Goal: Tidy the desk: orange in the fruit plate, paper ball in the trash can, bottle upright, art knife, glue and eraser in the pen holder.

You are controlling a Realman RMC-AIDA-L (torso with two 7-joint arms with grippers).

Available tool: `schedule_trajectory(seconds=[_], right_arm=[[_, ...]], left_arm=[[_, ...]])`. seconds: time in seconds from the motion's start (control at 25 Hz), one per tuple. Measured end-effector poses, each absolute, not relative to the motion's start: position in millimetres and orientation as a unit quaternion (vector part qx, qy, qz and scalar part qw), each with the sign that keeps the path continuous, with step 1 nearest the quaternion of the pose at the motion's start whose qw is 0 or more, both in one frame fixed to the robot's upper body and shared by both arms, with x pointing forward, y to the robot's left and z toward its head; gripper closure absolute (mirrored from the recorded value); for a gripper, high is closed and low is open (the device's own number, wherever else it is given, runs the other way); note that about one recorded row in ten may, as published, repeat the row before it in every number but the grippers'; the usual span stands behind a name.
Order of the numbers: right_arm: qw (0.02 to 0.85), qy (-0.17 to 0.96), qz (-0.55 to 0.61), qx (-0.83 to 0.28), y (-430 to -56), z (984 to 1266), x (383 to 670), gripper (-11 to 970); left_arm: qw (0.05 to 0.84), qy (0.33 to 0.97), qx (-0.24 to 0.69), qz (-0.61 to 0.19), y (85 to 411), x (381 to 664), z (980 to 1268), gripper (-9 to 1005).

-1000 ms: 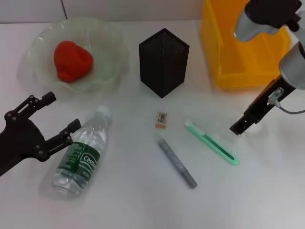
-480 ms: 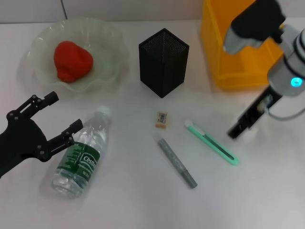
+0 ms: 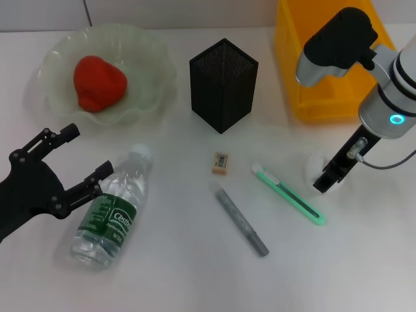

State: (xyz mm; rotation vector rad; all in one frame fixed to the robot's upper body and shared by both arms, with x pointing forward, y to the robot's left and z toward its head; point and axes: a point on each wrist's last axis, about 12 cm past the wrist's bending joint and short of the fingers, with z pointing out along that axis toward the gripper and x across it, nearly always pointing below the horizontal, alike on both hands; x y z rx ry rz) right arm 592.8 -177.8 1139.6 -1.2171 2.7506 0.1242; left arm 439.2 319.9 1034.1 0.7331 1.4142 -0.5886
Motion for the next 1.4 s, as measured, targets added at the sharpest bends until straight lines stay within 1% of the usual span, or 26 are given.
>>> schedule_trajectory(seconds=[0.08,0.24,0.48,0.68,0.8,0.92,1.12,1.16,1.28,1.4], right_arm=[[0.066,0.912,0.041,-0.403,-179,1139,592,388],[0.077,0.912,0.045,-0.401,-180,1147,591,404],[0.108,0.91,0.047,-0.398,-182,1170,591,405],[0.181,0.908,0.051,-0.376,-191,1215,596,402],[0.237,0.905,0.042,-0.351,-199,1245,606,400],[0.272,0.904,0.026,-0.329,-204,1261,620,398],[0.295,0.904,-0.004,-0.31,-205,1258,642,395],[0.295,0.904,-0.006,-0.309,-204,1256,644,394],[0.296,0.904,-0.007,-0.308,-202,1250,650,392],[0.296,0.905,-0.007,-0.306,-201,1246,654,390]], left_arm=[[0.662,0.624,0.324,-0.258,319,439,1033,184],[0.68,0.617,0.315,-0.239,314,434,1028,184],[0.685,0.622,0.309,-0.22,312,431,1022,184],[0.692,0.628,0.292,-0.201,311,427,1017,184],[0.695,0.625,0.292,-0.204,311,425,1018,184],[0.695,0.624,0.293,-0.205,311,425,1018,184],[0.697,0.637,0.27,-0.188,314,424,1015,185],[0.703,0.646,0.242,-0.172,317,423,1012,185],[0.712,0.655,0.207,-0.144,321,422,1009,185],[0.712,0.656,0.204,-0.142,321,421,1009,185]])
